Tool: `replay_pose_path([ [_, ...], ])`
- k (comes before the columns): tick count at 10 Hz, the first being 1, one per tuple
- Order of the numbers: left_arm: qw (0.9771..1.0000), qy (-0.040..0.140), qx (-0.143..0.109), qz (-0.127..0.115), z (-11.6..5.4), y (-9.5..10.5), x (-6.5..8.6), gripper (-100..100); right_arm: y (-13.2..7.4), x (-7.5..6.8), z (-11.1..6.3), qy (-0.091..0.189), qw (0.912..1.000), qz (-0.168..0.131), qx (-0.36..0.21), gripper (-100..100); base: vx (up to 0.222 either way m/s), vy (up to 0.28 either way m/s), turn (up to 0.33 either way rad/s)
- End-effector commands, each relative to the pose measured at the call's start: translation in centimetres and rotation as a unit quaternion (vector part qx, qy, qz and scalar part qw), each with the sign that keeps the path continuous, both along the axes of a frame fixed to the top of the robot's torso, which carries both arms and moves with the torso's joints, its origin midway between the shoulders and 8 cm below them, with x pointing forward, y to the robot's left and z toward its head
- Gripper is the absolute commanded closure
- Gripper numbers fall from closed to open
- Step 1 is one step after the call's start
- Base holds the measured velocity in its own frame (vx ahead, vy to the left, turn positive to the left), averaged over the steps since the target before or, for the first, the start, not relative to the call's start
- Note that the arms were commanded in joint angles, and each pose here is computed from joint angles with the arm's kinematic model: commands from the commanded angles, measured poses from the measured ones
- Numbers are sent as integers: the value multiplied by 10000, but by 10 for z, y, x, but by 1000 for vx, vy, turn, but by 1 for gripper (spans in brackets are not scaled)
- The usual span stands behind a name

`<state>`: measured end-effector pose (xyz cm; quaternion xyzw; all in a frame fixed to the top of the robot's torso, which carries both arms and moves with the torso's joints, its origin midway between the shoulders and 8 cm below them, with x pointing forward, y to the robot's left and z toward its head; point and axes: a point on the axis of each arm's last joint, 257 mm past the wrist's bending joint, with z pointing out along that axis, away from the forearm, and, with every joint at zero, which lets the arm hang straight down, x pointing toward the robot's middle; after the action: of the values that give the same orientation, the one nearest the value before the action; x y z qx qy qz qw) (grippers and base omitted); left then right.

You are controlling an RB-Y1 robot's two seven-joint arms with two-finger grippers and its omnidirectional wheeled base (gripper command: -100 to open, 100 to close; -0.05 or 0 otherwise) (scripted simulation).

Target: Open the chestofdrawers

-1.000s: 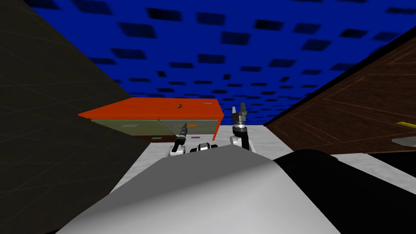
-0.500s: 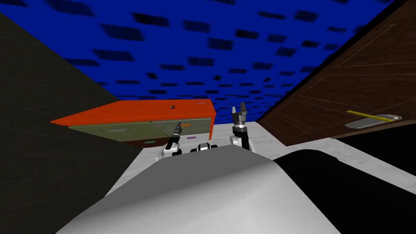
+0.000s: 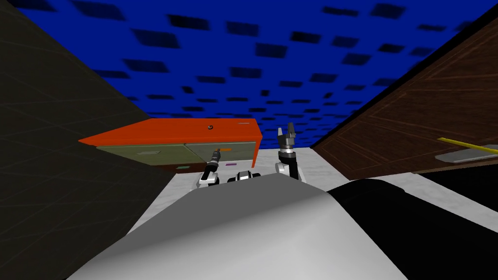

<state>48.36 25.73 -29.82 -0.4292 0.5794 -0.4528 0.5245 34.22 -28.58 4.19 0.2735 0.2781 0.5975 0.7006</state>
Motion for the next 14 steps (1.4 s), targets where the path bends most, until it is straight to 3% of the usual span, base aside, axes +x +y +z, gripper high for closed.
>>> replay_pose_path([
  [1,9999,-42,18,-147,3,-27,-10,100,0,0,0,0,10000,0,0,0,30,46,110],
  [4,9995,-66,2,-294,6,-57,-21,100,0,0,0,0,10000,0,0,0,35,59,117],
  [5,9997,-21,-5,-263,1,-53,-21,100,0,0,0,-1,10000,0,0,0,17,22,2],
  [9,9997,-99,22,-213,19,-33,-18,100,0,0,0,-2,10000,2,2,0,-163,-18,-51],
  [10,9998,13,29,-195,8,-34,-21,100,0,0,0,-2,10000,2,1,0,-81,10,-8],
  [14,9997,-109,26,-221,21,-27,-26,100,0,0,0,-2,10000,2,2,0,-196,9,4],
])
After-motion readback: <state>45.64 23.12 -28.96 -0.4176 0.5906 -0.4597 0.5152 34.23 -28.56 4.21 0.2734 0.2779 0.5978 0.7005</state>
